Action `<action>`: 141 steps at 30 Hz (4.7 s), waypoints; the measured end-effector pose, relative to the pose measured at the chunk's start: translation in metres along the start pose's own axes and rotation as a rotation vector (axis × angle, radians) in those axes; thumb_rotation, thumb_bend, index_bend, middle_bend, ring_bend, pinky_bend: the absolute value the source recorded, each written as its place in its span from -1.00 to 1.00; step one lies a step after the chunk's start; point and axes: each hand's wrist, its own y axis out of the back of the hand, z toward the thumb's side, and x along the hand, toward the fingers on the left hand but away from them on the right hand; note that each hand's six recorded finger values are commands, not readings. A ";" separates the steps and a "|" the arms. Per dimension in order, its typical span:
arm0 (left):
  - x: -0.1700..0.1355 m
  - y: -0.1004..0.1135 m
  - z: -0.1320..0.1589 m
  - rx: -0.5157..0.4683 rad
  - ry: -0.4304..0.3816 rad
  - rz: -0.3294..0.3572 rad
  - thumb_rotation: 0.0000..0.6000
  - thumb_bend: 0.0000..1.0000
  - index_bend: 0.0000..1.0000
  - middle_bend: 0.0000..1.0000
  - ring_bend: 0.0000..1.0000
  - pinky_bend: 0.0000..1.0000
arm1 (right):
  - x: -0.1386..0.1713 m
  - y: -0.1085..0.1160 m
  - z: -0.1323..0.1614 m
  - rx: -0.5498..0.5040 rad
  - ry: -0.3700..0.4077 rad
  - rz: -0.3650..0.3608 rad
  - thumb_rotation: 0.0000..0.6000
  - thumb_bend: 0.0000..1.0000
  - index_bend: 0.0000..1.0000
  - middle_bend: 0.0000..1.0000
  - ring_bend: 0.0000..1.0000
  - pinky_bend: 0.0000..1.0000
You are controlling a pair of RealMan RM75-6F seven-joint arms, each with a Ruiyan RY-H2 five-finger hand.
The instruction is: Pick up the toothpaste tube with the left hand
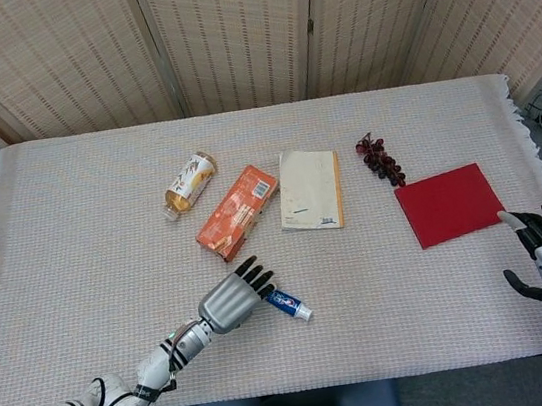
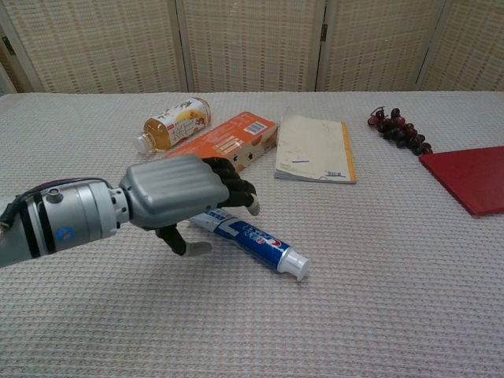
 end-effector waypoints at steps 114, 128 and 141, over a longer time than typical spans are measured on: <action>-0.035 0.110 -0.022 -0.677 0.219 0.188 1.00 0.51 0.63 0.63 0.59 0.34 | -0.097 -0.002 0.282 -0.179 0.618 -0.096 1.00 -0.25 -0.79 -0.82 -0.84 -0.97; -0.039 0.108 -0.019 -0.654 0.197 0.195 1.00 0.51 0.65 0.65 0.59 0.34 | -0.102 0.001 0.276 -0.158 0.598 -0.110 1.00 -0.25 -0.79 -0.81 -0.83 -0.97; -0.040 0.105 -0.016 -0.595 0.190 0.194 1.00 0.51 0.68 0.66 0.60 0.29 | -0.103 0.004 0.275 -0.154 0.595 -0.123 1.00 -0.25 -0.80 -0.80 -0.83 -0.97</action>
